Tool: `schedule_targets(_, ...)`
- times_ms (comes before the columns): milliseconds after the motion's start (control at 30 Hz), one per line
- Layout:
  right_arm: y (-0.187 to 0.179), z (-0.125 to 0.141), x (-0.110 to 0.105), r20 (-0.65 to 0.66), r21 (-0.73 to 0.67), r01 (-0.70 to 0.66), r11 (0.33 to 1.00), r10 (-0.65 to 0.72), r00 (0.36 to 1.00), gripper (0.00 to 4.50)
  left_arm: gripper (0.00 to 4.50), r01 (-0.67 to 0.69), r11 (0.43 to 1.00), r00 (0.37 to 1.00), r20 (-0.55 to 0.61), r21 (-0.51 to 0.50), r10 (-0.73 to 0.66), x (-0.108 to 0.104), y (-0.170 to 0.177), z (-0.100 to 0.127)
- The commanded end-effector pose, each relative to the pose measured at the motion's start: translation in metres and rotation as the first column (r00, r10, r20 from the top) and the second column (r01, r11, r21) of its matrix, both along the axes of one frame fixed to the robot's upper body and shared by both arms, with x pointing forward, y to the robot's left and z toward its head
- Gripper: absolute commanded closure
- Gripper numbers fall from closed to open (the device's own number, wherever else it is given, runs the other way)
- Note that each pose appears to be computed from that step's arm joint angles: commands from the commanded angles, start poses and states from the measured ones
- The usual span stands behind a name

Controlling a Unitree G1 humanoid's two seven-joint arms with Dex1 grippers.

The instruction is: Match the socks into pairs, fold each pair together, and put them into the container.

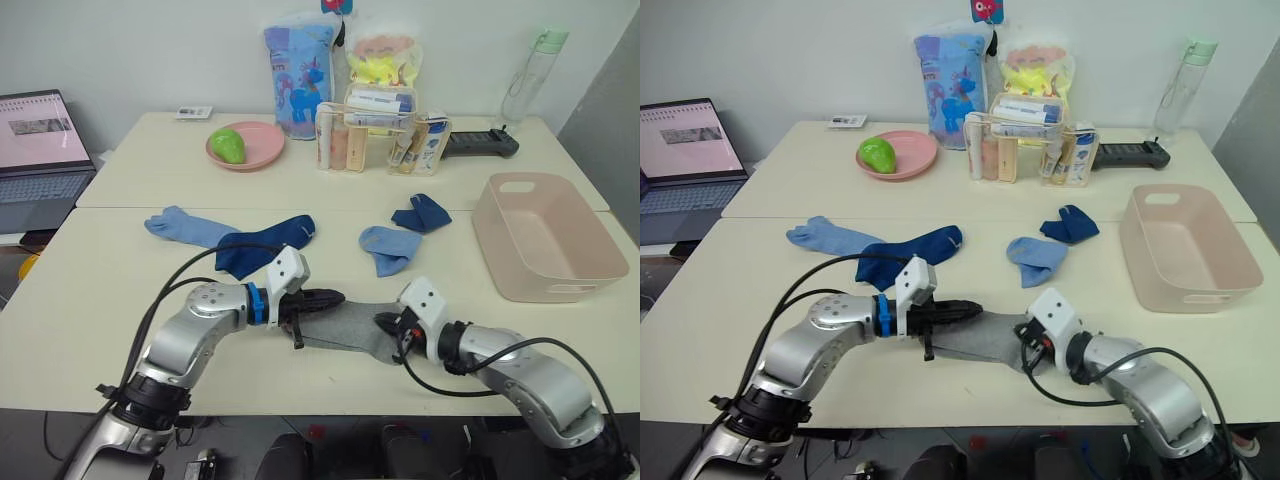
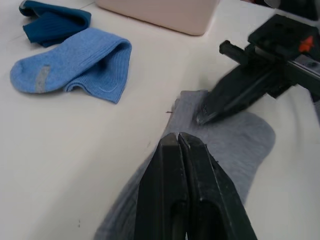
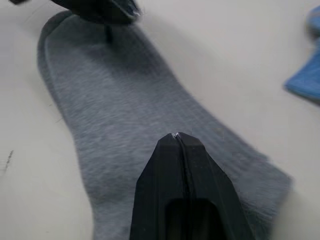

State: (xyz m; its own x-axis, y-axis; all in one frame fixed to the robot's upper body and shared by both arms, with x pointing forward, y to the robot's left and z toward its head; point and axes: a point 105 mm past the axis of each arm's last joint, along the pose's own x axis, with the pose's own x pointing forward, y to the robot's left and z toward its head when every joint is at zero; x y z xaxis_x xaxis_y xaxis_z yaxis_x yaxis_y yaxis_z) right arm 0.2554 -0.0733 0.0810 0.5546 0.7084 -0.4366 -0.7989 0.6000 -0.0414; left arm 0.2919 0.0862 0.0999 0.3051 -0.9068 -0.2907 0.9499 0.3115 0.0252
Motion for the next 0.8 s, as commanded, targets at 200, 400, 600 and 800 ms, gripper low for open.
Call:
schedule_targets(200,-0.018,-0.007,-0.018,-0.015,-0.041,-0.007,0.999,0.006,1.0,4.46,4.5,-0.092,0.983,0.994,-0.039,0.159,0.1,-0.003,0.039,-0.034)
schedule_targets(400,-0.024,0.008,-0.019,0.033,0.019,0.024,1.0,-0.024,0.999,4.46,4.5,-0.086,0.985,0.993,-0.069,0.148,0.097,-0.018,0.045,-0.034)
schedule_targets(600,-0.018,0.025,0.0,0.112,0.112,0.073,0.991,-0.085,0.99,4.46,4.5,-0.011,0.999,0.999,-0.038,0.033,0.012,-0.025,0.024,0.003)
schedule_targets(800,-0.017,0.005,0.019,0.122,0.046,0.142,0.989,-0.147,0.982,4.46,4.5,-0.053,0.991,0.998,-0.039,0.124,0.059,-0.012,0.026,-0.027)
